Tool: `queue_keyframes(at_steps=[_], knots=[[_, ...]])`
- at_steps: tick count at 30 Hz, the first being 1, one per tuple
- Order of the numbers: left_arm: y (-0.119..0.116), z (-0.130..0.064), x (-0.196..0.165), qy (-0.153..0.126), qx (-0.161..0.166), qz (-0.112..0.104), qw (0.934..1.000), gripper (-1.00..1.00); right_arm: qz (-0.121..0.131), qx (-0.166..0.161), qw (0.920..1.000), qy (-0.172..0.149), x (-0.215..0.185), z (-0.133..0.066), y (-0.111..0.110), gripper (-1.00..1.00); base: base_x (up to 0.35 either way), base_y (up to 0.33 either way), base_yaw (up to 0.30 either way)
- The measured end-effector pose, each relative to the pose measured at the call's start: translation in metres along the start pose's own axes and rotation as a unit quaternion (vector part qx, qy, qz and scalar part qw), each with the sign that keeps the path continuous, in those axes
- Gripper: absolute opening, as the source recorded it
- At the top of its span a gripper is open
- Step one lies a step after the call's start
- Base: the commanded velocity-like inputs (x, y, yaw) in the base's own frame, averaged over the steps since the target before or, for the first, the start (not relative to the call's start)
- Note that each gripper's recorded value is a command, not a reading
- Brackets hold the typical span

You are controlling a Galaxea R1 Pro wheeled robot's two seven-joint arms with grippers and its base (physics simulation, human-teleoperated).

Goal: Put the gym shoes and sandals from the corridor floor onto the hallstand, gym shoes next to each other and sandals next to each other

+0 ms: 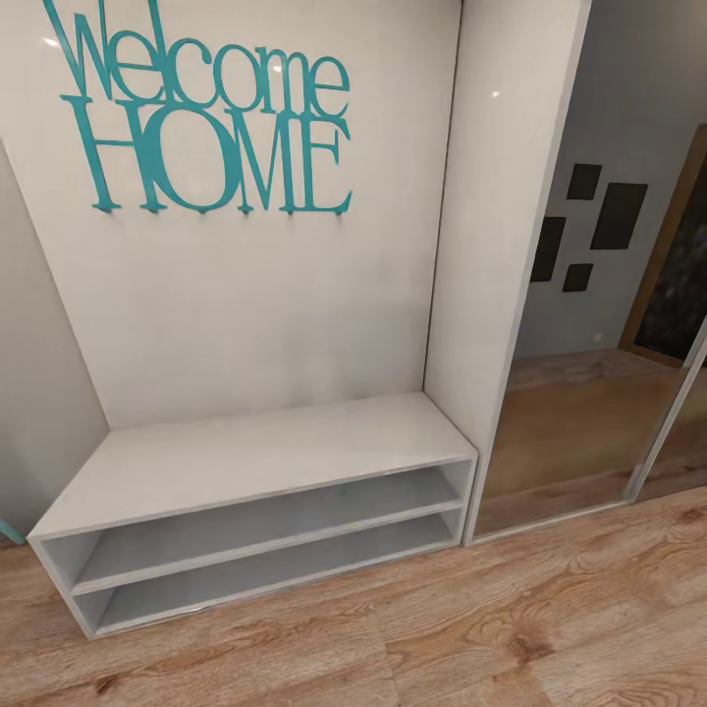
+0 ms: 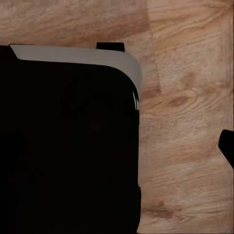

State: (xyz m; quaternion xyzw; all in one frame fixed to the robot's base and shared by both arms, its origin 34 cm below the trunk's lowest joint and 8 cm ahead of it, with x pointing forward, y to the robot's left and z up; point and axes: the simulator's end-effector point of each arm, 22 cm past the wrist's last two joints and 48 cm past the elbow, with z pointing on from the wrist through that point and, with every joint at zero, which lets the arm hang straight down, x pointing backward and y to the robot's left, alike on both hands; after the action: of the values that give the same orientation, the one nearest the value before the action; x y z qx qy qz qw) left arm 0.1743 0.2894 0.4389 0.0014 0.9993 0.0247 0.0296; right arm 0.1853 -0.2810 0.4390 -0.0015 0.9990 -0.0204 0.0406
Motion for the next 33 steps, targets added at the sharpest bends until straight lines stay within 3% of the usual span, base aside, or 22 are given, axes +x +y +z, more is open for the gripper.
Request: queue_keyframes(at_steps=[9,17,18,19,20,26,31,33], knots=[[-0.004,-0.001,-0.035,-0.045,0.002,-0.001,0.999,1.0,0.001,0.024,0.9984,-0.051,-0.036,-0.002,-0.037,1.0,0.0,0.0,0.0],[-0.01,-0.006,-0.091,-0.105,0.005,-0.003,0.9945,1.0,0.0,0.027,0.9946,-0.1,-0.074,-0.006,-0.042,1.0,0.0,0.0,0.0],[-0.01,-0.016,-0.145,-0.171,0.005,-0.005,0.9852,1.0,-0.001,0.027,0.9896,-0.141,-0.109,-0.012,-0.042,1.0,0.0,0.0,0.0],[-0.009,-0.048,-0.233,-0.266,0.005,-0.006,0.964,1.0,-0.002,0.027,0.9767,-0.213,-0.177,-0.031,-0.042,1.0,0.0,0.0,0.0],[-0.009,-0.07,-0.277,-0.313,0.005,-0.007,0.9498,1.0,-0.004,0.026,0.9547,-0.296,-0.251,-0.066,-0.04,1.0,0.0,0.0,0.0],[-0.008,-0.073,-0.287,-0.321,0.004,-0.007,0.9471,1.0,-0.005,0.025,0.9479,-0.317,-0.268,-0.076,-0.039,1.0,0.0,0.0,0.0],[-0.002,-0.075,-0.292,-0.329,0.001,-0.008,0.9442,1.0,-0.012,0.02,0.9378,-0.346,-0.275,-0.082,-0.035,1.0,0.0,0.0,0.0],[0.001,-0.079,-0.295,-0.344,-0.001,-0.007,0.9388,1.0,-0.012,0.019,0.9341,-0.356,-0.277,-0.084,-0.034,1.0,0.0,0.0,0.0]])
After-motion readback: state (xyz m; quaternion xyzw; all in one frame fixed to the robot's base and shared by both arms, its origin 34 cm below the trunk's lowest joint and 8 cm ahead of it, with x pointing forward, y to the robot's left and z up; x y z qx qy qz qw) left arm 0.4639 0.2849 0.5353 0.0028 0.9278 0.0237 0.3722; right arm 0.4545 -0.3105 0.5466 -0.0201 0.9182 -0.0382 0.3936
